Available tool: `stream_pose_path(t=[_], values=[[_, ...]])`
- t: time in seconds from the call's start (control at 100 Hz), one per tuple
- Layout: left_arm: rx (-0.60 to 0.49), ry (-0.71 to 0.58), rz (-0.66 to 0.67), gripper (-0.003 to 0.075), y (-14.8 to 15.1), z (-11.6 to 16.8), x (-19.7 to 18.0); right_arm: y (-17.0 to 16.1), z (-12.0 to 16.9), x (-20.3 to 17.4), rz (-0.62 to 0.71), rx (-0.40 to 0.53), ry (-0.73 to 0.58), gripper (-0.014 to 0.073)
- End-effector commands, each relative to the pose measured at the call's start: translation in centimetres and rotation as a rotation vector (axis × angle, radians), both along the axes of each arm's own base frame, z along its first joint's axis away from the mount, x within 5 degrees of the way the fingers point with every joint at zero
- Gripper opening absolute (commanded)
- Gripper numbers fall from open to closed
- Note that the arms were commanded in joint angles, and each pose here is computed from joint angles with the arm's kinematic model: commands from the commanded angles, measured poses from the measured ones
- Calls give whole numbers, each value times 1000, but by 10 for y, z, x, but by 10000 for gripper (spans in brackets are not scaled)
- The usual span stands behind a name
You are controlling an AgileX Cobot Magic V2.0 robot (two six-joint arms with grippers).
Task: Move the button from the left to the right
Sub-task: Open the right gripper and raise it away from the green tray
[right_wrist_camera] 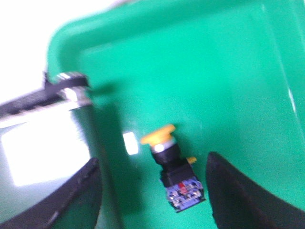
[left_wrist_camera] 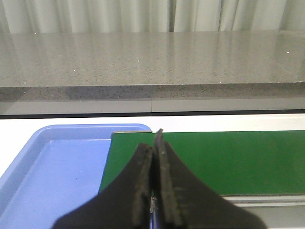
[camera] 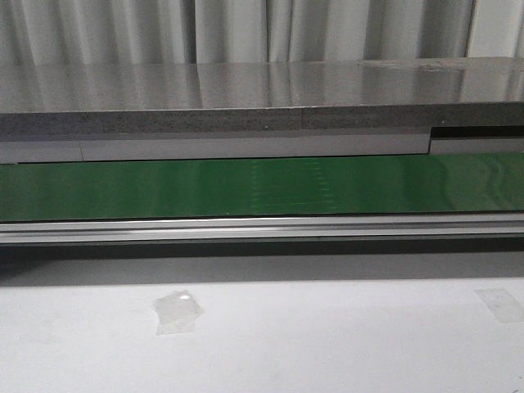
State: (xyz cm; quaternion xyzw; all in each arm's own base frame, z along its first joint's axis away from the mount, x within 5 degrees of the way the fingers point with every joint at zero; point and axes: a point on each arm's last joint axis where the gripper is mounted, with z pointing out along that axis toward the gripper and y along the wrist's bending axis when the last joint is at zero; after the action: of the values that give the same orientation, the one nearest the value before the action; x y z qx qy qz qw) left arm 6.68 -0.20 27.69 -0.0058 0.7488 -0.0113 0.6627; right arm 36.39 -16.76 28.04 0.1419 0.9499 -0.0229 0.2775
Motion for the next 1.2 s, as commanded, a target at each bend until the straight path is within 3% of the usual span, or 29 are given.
stream_pose_path(t=[0.0, 0.29, 0.52, 0.82, 1.19], values=[[-11, -97, 10, -20, 1, 16, 1, 20, 55, -7, 19, -49, -188, 478], [-11, -97, 10, -20, 1, 16, 1, 94, 114, -21, 196, -105, -359, 477], [-11, -97, 10, -20, 1, 16, 1, 137, 134, -47, 304, -129, -472, 477], [-11, -97, 10, -20, 1, 16, 1, 162, 104, -111, 343, -156, -581, 477], [-11, -97, 10, -20, 1, 16, 1, 166, 49, -211, 317, -174, -668, 477]])
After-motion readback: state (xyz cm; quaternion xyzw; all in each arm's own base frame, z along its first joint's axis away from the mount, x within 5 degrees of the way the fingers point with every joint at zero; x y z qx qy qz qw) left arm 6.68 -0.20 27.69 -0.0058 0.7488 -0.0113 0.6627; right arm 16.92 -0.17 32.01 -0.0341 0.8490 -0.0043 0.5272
